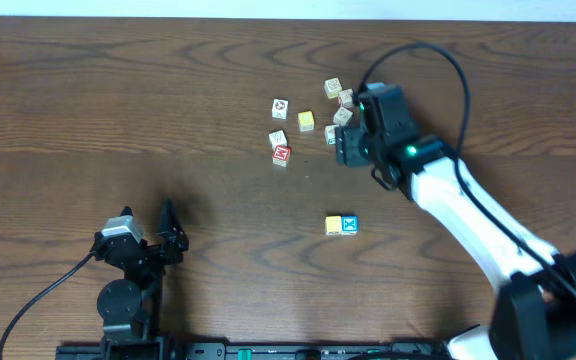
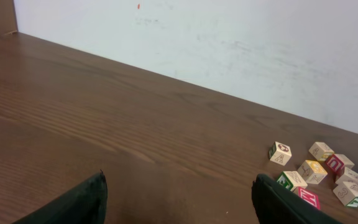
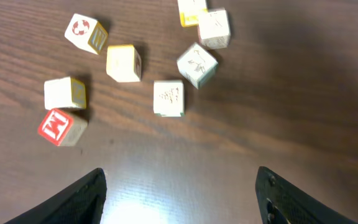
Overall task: Lift 4 blocks
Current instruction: 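Move the right gripper back to the block cluster, then grasp the grapes block with red top using the right gripper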
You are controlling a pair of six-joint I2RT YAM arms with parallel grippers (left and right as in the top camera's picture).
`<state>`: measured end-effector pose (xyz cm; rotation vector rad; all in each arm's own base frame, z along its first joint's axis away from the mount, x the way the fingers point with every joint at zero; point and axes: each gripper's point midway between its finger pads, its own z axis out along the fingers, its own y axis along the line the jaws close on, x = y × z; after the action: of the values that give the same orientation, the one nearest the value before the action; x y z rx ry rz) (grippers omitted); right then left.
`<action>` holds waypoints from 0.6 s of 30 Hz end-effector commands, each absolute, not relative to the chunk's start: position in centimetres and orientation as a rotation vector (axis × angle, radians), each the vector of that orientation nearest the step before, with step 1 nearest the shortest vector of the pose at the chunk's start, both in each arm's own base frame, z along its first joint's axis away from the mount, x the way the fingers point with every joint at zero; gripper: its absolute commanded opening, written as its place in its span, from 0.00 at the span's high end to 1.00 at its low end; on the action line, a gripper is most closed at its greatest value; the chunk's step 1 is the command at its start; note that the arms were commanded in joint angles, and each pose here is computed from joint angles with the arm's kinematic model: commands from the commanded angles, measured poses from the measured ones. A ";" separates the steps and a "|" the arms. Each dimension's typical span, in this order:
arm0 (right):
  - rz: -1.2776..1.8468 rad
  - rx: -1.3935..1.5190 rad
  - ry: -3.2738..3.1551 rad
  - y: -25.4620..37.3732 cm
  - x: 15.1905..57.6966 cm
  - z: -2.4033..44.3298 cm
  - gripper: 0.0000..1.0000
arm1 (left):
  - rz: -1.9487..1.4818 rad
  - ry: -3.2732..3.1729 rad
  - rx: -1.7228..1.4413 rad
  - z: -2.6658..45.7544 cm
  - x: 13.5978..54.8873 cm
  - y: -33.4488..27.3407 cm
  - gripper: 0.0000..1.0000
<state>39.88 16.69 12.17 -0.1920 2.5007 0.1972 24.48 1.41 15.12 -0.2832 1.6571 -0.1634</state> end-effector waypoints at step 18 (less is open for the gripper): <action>0.124 -0.321 2.613 20.3 47.0 4.4 0.46 | -0.128 1.708 -0.306 13.5 24.3 1.9 0.25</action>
<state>46.87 19.98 5.37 -0.3055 2.5967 0.1346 24.48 1.41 15.12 -0.2832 1.6571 -0.1634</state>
